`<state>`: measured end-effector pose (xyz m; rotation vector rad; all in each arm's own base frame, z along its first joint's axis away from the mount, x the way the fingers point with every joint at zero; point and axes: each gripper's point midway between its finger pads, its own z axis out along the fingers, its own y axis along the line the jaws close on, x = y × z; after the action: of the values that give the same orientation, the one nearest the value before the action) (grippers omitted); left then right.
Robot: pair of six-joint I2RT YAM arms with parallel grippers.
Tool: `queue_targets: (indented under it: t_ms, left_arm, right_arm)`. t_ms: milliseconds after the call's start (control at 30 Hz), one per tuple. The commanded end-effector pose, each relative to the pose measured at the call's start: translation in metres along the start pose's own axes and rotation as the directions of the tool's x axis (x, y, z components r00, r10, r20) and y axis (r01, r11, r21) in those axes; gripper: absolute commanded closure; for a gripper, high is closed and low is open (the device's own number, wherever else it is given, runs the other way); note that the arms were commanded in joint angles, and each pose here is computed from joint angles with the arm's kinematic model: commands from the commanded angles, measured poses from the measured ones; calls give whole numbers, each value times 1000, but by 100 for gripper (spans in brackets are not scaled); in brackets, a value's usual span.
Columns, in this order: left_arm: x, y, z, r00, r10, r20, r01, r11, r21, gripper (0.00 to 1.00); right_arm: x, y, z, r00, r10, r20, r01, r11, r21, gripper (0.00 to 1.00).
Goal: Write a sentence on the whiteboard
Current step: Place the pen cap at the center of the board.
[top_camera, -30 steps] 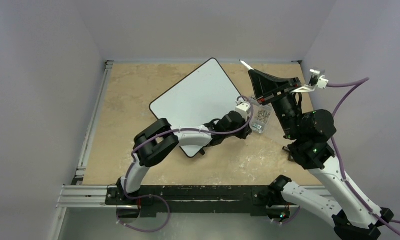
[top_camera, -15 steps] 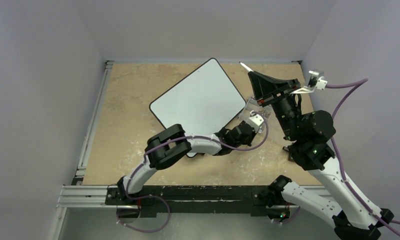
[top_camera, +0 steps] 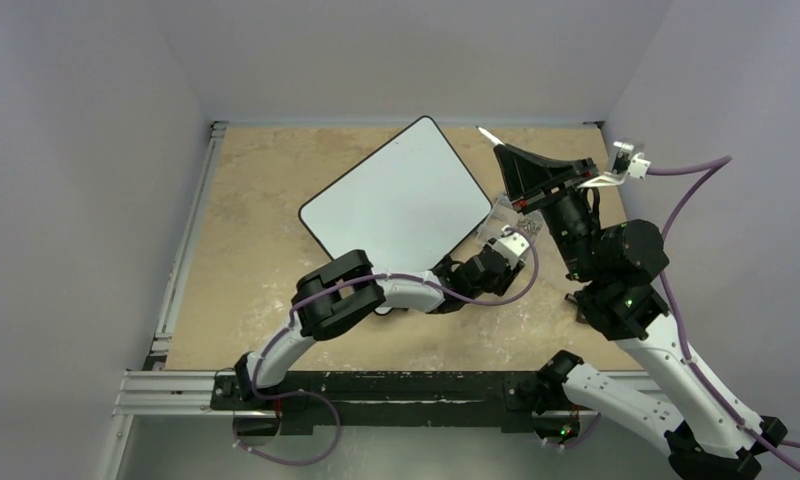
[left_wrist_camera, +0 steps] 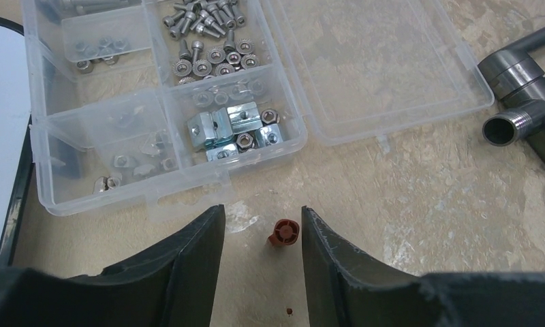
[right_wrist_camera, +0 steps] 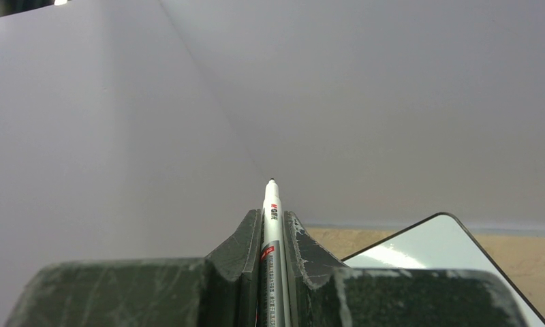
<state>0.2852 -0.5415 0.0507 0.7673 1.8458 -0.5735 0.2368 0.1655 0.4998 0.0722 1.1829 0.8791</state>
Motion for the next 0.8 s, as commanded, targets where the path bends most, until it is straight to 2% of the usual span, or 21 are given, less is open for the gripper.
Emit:
queue_targets:
  t_ms: [0,233,333,400,533,633,700,767]
  left_arm:
    - [-69,3,-23,991,-45,124,46,999,-6,53]
    - [-133,2,-92,984,-63,165,53,996,68,36]
    - [-151,5,-121,985,-53,161,39,995,91,33]
    - [-154,12,-139,992,-30,119,21,997,80,32]
    - [-160,43,-173,998,-34,51,31,998,50,31]
    - [-158,75,-202,994,-108,15,107,992,62,31]
    - [-163,99,-231,987,-159,33,157,985,67,31]
    - [-171,130,-266,985,-157,75,157,988,2,30]
  right_arm:
    - [-17,4,-3,999,3,37,-3,1000,1,100]
    - [-28,10,-2,998,-8,55,9,1000,-9,100]
    - [-32,11,-2,998,-12,61,12,1000,-13,100]
    - [-32,13,-1,998,-12,57,13,1000,-17,100]
    - [-31,13,0,999,-13,52,14,1000,-20,100]
    - [-24,12,1,999,-27,22,27,999,-21,100]
    - [-16,12,2,999,-42,-9,41,999,-27,100]
    - [-8,9,2,998,-52,-30,51,998,-22,100]
